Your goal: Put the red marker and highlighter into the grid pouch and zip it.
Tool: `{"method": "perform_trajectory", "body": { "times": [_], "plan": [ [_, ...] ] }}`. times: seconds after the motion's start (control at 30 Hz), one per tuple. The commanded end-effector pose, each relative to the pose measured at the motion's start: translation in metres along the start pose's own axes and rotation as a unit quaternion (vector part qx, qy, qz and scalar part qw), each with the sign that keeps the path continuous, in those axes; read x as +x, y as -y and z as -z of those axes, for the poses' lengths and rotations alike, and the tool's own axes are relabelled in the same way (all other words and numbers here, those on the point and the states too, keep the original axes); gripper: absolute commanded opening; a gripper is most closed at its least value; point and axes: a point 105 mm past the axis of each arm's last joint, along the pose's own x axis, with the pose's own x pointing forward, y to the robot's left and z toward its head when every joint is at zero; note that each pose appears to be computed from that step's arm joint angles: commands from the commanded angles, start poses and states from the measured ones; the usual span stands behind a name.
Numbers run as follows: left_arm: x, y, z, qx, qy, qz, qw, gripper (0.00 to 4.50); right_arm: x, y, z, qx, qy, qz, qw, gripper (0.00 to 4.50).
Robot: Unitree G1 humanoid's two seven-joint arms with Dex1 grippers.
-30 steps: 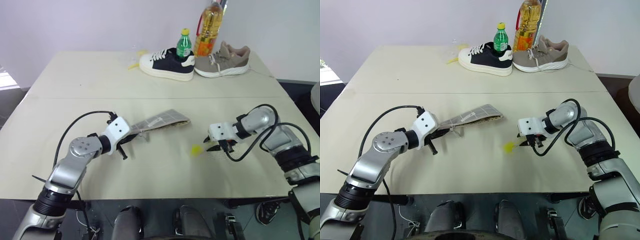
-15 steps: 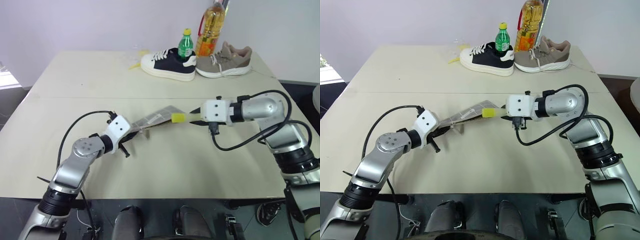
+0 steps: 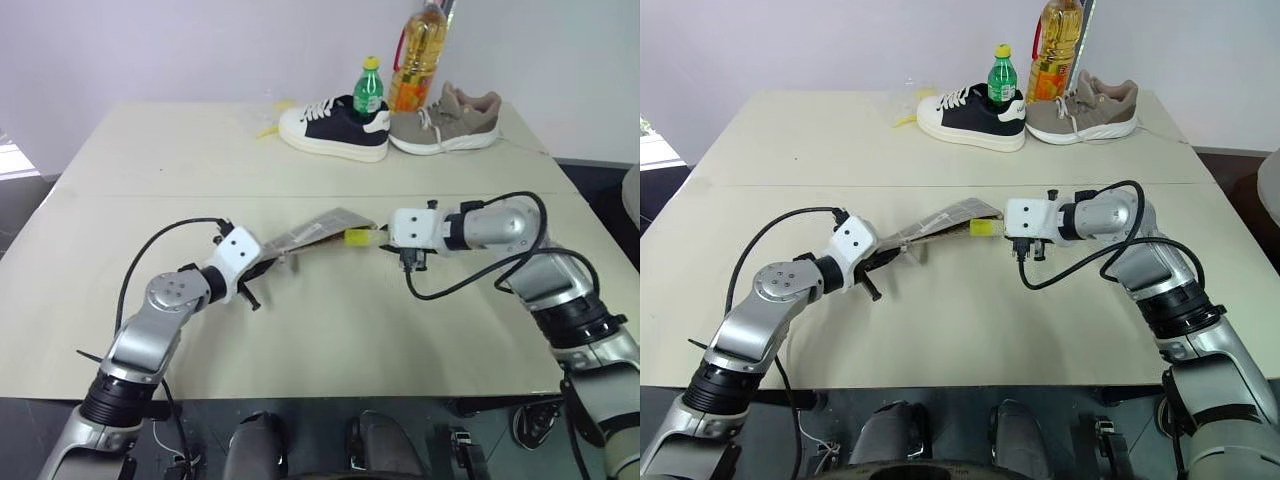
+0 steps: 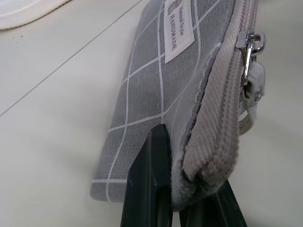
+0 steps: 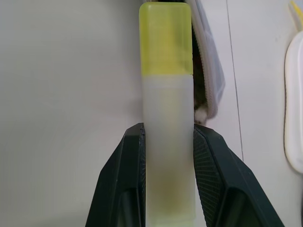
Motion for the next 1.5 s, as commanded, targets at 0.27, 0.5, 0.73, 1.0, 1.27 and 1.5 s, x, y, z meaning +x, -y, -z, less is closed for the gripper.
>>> {"method": "perform_trajectory", "body": {
  "times": [0.27, 0.5, 0.73, 1.0, 1.27, 1.5],
  "plan": [
    [-0.004, 0.007, -0.016, 0.043, 0.015, 0.022, 0.999, 0.00, 0.003, 0.014, -0.005, -0.050, -0.045, 0.025, 0.997, 0.84],
    [0.004, 0.020, -0.028, 0.050, 0.026, 0.047, 0.997, 0.00, 0.011, 0.016, -0.027, -0.120, -0.067, 0.035, 0.990, 0.84],
    [0.008, 0.032, -0.034, 0.046, 0.032, 0.072, 0.996, 0.00, 0.016, 0.011, -0.055, -0.155, -0.049, 0.036, 0.986, 0.84],
    [0.008, 0.034, -0.034, 0.043, 0.029, 0.077, 0.996, 0.00, 0.020, 0.004, -0.072, -0.173, -0.019, 0.026, 0.984, 1.34],
    [0.007, 0.016, -0.030, 0.000, 0.029, 0.033, 0.999, 0.00, -0.005, 0.025, -0.090, -0.153, 0.074, 0.076, 0.983, 3.71],
    [0.015, -0.004, -0.046, -0.123, 0.065, -0.008, 0.990, 0.00, -0.063, 0.053, -0.131, 0.063, 0.296, 0.072, 0.950, 3.71]
  ]
}}
